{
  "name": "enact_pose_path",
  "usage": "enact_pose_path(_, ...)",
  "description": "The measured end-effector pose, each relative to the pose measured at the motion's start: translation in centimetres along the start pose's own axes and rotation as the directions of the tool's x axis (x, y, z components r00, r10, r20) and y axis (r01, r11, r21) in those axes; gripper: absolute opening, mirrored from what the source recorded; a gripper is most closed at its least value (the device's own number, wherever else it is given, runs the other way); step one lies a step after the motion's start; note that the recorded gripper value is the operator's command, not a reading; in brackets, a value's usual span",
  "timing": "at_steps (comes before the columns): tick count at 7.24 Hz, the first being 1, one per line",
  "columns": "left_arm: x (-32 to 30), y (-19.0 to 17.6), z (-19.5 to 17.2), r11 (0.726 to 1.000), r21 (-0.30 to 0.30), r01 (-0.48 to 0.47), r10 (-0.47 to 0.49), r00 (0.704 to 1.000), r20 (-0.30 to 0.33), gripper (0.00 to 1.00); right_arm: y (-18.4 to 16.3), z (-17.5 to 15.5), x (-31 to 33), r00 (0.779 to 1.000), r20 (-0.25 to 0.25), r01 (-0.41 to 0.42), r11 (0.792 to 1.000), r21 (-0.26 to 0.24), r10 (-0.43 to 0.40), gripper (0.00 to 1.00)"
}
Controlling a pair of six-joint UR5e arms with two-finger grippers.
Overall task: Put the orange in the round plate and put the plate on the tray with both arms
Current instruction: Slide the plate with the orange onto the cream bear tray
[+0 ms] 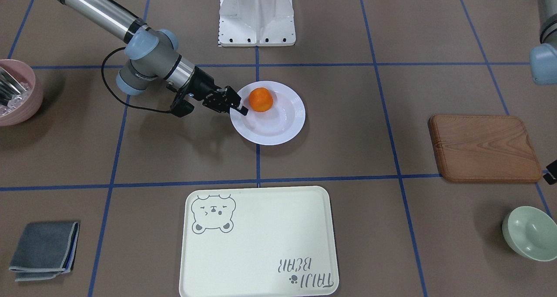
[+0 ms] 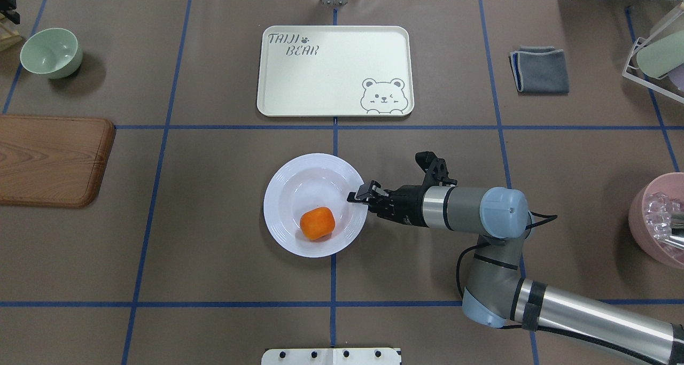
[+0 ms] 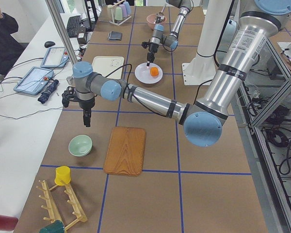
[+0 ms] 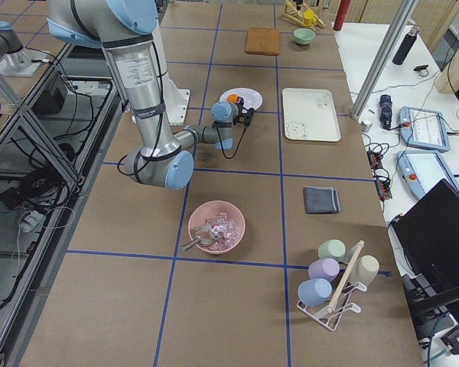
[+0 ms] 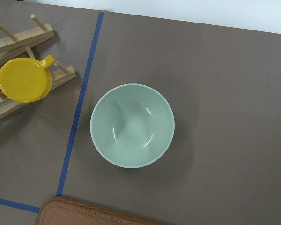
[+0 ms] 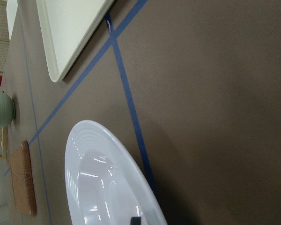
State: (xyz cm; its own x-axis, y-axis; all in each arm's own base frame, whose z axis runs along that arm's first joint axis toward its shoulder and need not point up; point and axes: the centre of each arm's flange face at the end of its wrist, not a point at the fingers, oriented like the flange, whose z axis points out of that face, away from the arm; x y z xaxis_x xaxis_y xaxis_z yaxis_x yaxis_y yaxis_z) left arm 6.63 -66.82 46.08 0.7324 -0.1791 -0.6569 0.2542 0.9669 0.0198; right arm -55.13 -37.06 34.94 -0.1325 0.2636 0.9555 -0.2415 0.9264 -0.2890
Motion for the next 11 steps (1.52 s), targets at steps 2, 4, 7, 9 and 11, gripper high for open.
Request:
enact_pose_path(2, 0.0, 0.0, -0.1, 1.0, 0.001, -0.001, 0.001, 1.0, -0.001, 0.99, 0.0, 0.0, -0.1, 1.0, 0.002, -0.003, 1.0, -0.001, 0.003, 0.35)
enact_pose_path(4, 0.0, 0.0, -0.1, 1.0, 0.001, -0.001, 0.001, 1.0, -0.001, 0.99, 0.0, 0.0, -0.2, 1.0, 0.003, -0.011, 1.0, -0.001, 0.011, 0.25)
enact_pose_path(7, 0.0, 0.1, -0.1, 1.0, 0.001, -0.001, 0.001, 1.0, -0.001, 0.99, 0.3, 0.1, -1.2, 0.999, 0.021, -0.042, 0.999, -0.005, 0.042, 0.16)
enact_pose_path(9, 0.0, 0.1, -0.1, 1.0, 0.001, -0.001, 0.001, 1.0, 0.0, 0.99, 0.3, 0.2, -1.7, 0.999, 0.03, -0.044, 0.999, -0.006, 0.044, 0.03)
enact_pose_path(11, 0.0, 0.1, 0.0, 1.0, 0.001, 0.0, 0.0, 1.0, 0.0, 0.99, 0.4, 0.3, -2.3, 0.998, 0.044, -0.044, 0.999, 0.003, 0.044, 0.0)
